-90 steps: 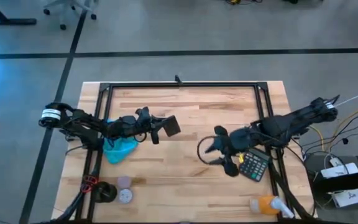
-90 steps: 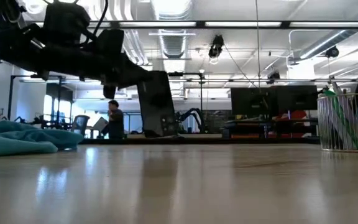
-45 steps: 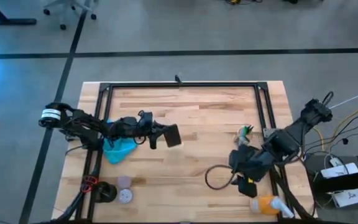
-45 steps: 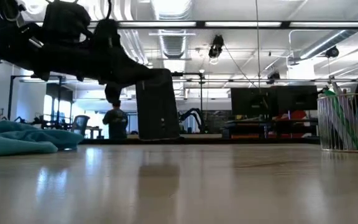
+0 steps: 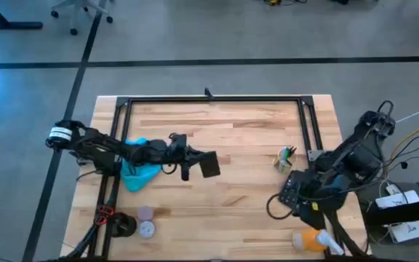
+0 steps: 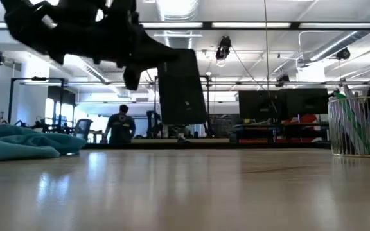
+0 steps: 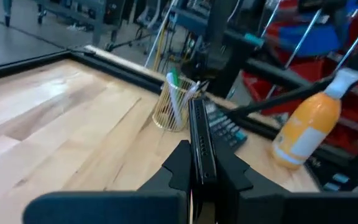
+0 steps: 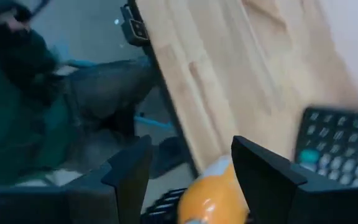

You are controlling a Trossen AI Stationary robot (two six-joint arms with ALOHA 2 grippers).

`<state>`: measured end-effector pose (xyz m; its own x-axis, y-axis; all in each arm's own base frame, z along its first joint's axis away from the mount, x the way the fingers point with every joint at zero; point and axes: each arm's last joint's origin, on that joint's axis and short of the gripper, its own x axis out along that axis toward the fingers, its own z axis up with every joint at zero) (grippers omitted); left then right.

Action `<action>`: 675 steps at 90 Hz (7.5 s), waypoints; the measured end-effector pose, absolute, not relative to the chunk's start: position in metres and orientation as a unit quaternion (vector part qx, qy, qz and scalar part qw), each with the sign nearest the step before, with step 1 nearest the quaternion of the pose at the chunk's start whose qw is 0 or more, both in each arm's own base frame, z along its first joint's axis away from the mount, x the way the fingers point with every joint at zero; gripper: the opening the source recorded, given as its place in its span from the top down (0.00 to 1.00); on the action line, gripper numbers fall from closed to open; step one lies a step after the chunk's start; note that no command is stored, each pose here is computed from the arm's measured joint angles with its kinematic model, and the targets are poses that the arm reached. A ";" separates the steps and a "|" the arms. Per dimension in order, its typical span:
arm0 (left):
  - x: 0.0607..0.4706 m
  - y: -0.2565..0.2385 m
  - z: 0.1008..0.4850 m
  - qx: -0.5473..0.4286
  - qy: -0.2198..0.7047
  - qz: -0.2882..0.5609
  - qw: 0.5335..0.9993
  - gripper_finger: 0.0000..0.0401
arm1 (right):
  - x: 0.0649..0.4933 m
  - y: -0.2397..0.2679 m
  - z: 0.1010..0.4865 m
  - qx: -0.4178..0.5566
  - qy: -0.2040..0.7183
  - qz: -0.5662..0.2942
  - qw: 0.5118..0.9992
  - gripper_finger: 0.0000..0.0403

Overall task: Apply microfiber cloth
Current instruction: Spray the front and back of the black cellphone using the orange spray bottle

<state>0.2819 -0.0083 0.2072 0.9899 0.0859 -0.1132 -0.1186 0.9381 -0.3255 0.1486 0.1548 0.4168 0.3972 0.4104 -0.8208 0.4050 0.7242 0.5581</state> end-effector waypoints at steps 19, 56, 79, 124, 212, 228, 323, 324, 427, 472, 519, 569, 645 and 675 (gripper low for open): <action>0.301 -0.009 0.208 -0.141 0.065 0.058 0.986 0.97 | 0.131 0.160 0.424 0.456 0.590 -0.019 0.666 0.50; 0.345 0.018 0.204 -0.140 0.109 0.024 0.984 0.97 | 0.117 0.175 0.408 0.474 0.683 -0.134 0.539 0.61; 0.361 0.027 0.210 -0.118 0.131 0.018 0.984 0.97 | 0.120 0.187 0.401 0.461 0.692 -0.142 0.538 0.43; 0.361 0.025 0.211 -0.115 0.131 0.004 0.985 0.97 | 0.135 0.212 0.378 0.401 0.730 -0.134 0.538 0.33; 0.305 0.004 0.202 -0.168 0.129 -0.119 0.970 0.97 | 0.149 0.225 0.357 0.200 0.780 -0.001 0.592 0.81; 0.294 0.005 0.211 -0.185 0.141 -0.146 0.962 0.97 | 0.172 0.202 0.358 0.114 0.760 0.079 0.635 0.81; 0.283 0.033 0.232 -0.174 0.172 -0.221 0.944 0.97 | 0.254 0.137 0.377 -0.648 0.350 0.438 0.516 0.81; 0.283 0.033 0.233 -0.173 0.171 -0.221 0.944 0.97 | 0.254 0.137 0.377 -0.649 0.345 0.443 0.513 0.81; 0.338 0.050 0.251 -0.168 0.171 -0.173 0.955 0.97 | 0.268 0.115 0.370 -0.738 0.207 0.572 0.291 0.79; 0.336 0.054 0.249 -0.159 0.176 -0.168 0.957 0.97 | 0.270 0.119 0.368 -0.732 0.215 0.567 0.311 0.69; 0.336 0.054 0.249 -0.160 0.179 -0.169 0.956 0.97 | 0.246 0.125 0.396 -0.717 0.260 0.494 0.418 0.71; 0.335 0.054 0.247 -0.105 0.177 -0.179 0.962 0.97 | 0.222 0.101 0.450 -0.237 0.459 0.079 0.853 0.72; 0.316 0.013 0.208 -0.009 0.081 -0.202 0.976 0.97 | 0.169 0.130 0.266 0.082 0.539 -0.026 0.838 1.00; 0.314 0.016 0.205 -0.050 0.074 -0.129 0.988 0.97 | 0.179 0.136 0.202 0.049 0.499 -0.047 0.864 1.00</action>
